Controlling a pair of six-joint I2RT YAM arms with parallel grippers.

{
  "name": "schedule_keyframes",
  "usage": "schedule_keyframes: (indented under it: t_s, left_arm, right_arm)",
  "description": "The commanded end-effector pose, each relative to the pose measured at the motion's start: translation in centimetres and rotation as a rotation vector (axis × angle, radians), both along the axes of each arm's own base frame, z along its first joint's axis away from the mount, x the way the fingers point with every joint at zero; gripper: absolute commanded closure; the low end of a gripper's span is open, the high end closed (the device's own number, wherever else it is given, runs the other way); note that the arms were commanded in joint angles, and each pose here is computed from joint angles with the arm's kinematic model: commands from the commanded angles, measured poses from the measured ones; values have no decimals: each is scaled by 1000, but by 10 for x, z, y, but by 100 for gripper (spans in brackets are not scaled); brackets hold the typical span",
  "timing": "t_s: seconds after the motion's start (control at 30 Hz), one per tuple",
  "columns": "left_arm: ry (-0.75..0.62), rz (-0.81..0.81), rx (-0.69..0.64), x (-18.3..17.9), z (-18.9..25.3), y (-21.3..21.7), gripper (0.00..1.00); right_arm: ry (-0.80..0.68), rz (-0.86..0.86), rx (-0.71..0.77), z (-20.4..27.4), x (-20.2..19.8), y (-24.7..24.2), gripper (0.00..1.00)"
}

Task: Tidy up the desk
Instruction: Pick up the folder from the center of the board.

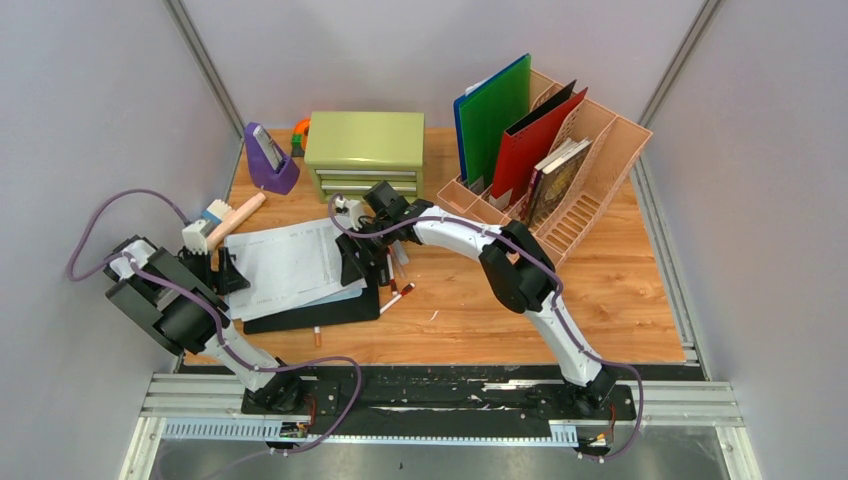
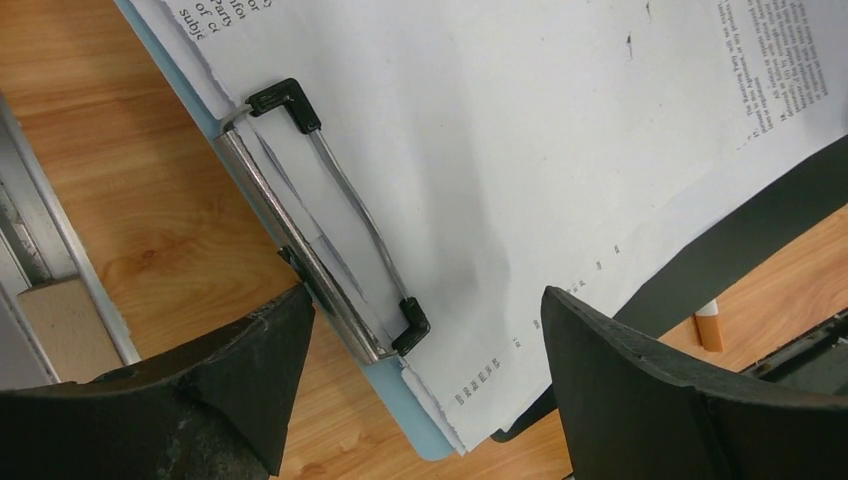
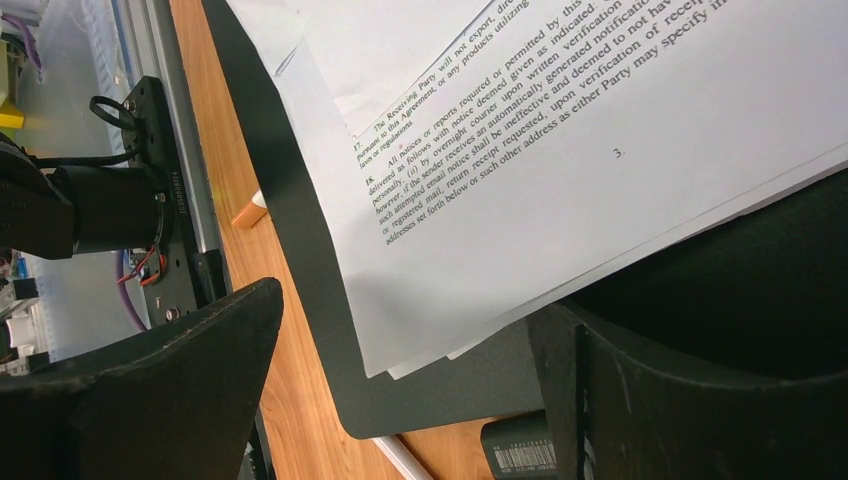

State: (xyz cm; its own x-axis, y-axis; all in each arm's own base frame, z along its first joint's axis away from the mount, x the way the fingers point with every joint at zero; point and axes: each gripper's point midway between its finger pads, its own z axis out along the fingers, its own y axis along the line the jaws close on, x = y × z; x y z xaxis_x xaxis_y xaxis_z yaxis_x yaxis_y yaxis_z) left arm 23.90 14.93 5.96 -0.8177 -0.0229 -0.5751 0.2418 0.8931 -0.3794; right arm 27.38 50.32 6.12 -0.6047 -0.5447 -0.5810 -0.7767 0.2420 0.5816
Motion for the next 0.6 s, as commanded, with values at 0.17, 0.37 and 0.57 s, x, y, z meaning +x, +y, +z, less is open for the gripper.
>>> schedule_keyframes:
  t_s: [0.17,0.37,0.57]
  left_arm:
    - [-76,-35,-197,-4,49,-42,14]
    - [-104,-51,-257,-5,75,-53,20]
    - [-140,-64,-286,-7,99,-61,25]
  right_arm:
    - [34,11,-21,-18,-10,4,6]
    - [33,10,-24,-19,-10,3,6]
    - [28,11,-22,-18,-9,3,6]
